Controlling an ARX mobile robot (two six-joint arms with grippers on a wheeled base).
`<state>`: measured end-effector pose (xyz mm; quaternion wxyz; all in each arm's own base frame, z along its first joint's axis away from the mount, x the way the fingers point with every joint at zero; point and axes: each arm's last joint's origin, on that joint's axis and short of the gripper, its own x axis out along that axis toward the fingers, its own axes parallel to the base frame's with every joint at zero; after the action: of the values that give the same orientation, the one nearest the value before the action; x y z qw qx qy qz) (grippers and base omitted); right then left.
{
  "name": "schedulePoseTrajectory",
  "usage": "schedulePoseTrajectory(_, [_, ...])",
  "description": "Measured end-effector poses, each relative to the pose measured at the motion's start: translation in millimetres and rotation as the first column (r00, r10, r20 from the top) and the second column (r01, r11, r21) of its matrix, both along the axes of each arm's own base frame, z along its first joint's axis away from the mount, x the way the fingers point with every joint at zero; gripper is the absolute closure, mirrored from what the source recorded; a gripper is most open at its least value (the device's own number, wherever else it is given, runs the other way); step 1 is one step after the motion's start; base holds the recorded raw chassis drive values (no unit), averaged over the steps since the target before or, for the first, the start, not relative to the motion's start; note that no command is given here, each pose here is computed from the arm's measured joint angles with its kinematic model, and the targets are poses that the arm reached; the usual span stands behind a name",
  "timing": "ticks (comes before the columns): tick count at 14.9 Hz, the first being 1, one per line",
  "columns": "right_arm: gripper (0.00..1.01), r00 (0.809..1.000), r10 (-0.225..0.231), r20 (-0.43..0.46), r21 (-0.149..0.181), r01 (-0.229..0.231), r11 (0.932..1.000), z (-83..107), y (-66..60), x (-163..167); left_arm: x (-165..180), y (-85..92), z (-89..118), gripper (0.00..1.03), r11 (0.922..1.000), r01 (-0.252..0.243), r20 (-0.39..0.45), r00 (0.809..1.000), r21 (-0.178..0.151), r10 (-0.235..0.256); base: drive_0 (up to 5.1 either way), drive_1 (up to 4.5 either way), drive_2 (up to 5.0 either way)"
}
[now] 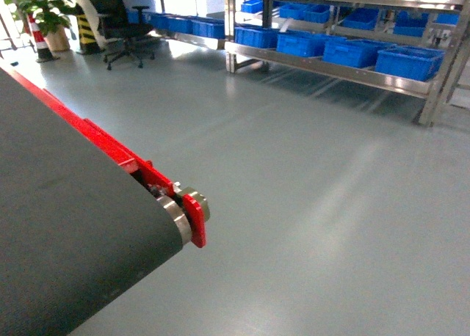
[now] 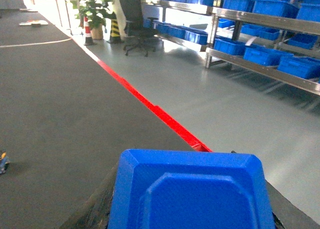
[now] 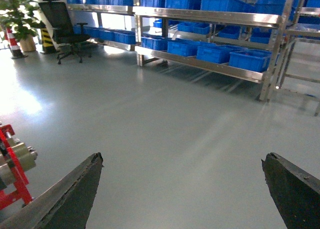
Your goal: Pick blue part to blue bin on bottom shelf
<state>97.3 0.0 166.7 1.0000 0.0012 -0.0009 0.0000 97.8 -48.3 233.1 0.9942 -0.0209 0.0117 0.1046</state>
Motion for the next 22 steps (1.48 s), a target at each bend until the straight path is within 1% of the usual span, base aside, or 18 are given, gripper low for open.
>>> schedulePoseTrajectory(22, [0.03, 1.0, 0.0, 0.0, 0.0, 0.0, 1.0, 0.0, 0.0, 0.0, 0.0, 0.0, 0.0, 0.6, 1.0, 0.0, 0.0, 1.0, 0.0, 0.0, -1.6, -1.59, -1.6])
